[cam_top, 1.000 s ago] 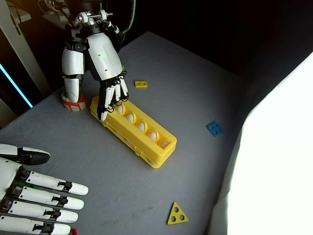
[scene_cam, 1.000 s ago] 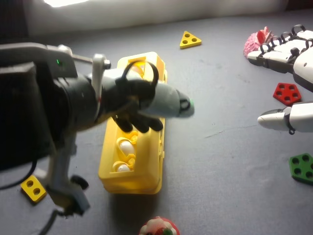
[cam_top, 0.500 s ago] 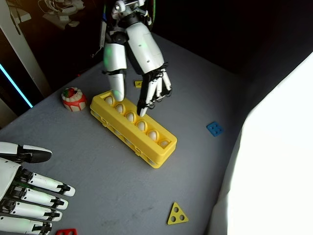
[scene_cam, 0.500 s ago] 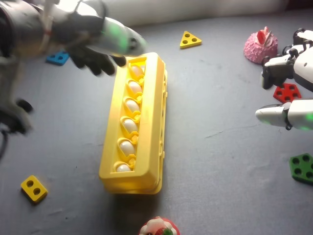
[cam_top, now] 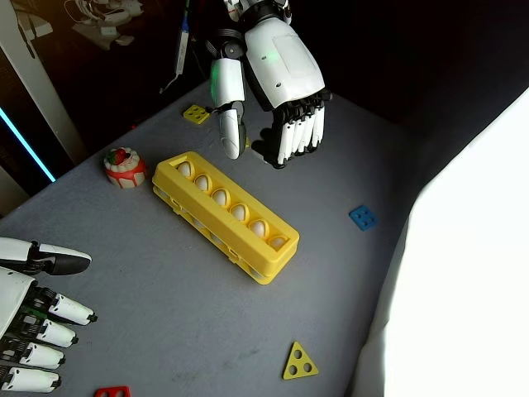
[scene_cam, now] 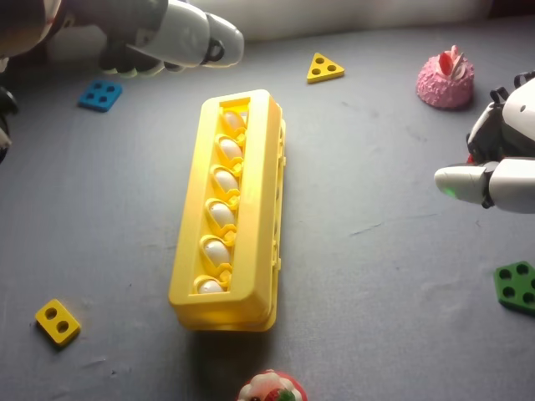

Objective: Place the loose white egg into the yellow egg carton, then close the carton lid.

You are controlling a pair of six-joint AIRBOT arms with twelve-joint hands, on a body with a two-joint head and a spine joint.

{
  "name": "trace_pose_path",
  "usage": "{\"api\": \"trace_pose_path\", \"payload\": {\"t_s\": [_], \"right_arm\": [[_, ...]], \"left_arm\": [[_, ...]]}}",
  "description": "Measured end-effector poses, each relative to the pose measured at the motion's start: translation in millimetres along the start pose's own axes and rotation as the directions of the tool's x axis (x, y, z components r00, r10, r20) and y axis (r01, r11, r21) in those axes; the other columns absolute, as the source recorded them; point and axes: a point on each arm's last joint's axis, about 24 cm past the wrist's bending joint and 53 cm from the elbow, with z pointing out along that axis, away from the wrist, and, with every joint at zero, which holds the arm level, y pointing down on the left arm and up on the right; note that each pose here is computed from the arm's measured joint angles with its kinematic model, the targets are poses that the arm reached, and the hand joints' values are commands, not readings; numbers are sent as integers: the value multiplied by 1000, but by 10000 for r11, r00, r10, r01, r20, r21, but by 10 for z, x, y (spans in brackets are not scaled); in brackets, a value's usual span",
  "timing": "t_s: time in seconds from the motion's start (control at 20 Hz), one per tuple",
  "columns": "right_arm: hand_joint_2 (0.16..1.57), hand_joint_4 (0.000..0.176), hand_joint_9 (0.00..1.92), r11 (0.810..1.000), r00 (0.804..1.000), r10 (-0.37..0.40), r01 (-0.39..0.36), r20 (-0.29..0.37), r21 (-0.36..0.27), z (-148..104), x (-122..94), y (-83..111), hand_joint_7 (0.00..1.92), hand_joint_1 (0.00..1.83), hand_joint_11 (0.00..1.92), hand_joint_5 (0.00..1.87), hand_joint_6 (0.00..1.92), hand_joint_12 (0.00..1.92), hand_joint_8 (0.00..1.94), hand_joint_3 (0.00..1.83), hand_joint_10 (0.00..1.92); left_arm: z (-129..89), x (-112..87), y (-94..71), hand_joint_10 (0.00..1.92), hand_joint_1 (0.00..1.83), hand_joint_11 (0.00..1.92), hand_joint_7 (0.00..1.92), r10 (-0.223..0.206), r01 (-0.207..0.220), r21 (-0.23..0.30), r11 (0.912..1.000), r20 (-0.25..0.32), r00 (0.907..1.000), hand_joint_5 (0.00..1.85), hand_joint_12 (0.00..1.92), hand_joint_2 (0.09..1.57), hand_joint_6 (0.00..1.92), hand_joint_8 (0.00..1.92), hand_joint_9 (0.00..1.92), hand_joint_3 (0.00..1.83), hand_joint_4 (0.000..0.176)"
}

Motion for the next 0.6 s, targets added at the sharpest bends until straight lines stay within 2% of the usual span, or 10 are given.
{"api": "trace_pose_path", "payload": {"t_s": [0.1, 0.3, 0.55, 0.6], "right_arm": [[1253, 176, 1595, 10000, 10000, -7, 7, 11, -3, 0, -3, 1, 1558, 51, 1607, 1438, 1921, 1921, 1941, 7, 1921], [1259, 176, 1574, 10000, 10000, -12, 12, 50, -13, 1, -11, 4, 1536, 74, 1604, 1397, 1921, 1921, 1941, 5, 1921], [1272, 176, 1540, 10000, 10000, -41, 41, 57, -9, 0, -13, 2, 1509, 67, 1574, 1401, 1921, 1921, 1941, 9, 1921], [1273, 176, 1532, 10000, 10000, -41, 41, 57, -9, 0, -13, 2, 1504, 62, 1566, 1403, 1921, 1921, 1941, 8, 1921]], "left_arm": [[-30, 20, -60, 1921, 123, 1324, 1337, 177, -176, 236, 9996, -41, 9998, 1201, 1921, 1351, 1921, 1921, 1369, 2, 0], [-76, 153, -215, 1921, 123, 1329, 1341, 424, -403, 731, 9965, -279, 9987, 1229, 1921, 1347, 1921, 1921, 1360, 1, 0], [-83, 141, -199, 1921, 150, 1332, 1333, 520, -501, 764, 9958, -233, 9984, 1222, 1921, 1340, 1921, 1921, 1342, 0, 0], [-83, 139, -197, 1921, 135, 1325, 1331, 536, -518, 755, 9958, -222, 9983, 1217, 1921, 1343, 1921, 1921, 1338, 1, 4]]}}
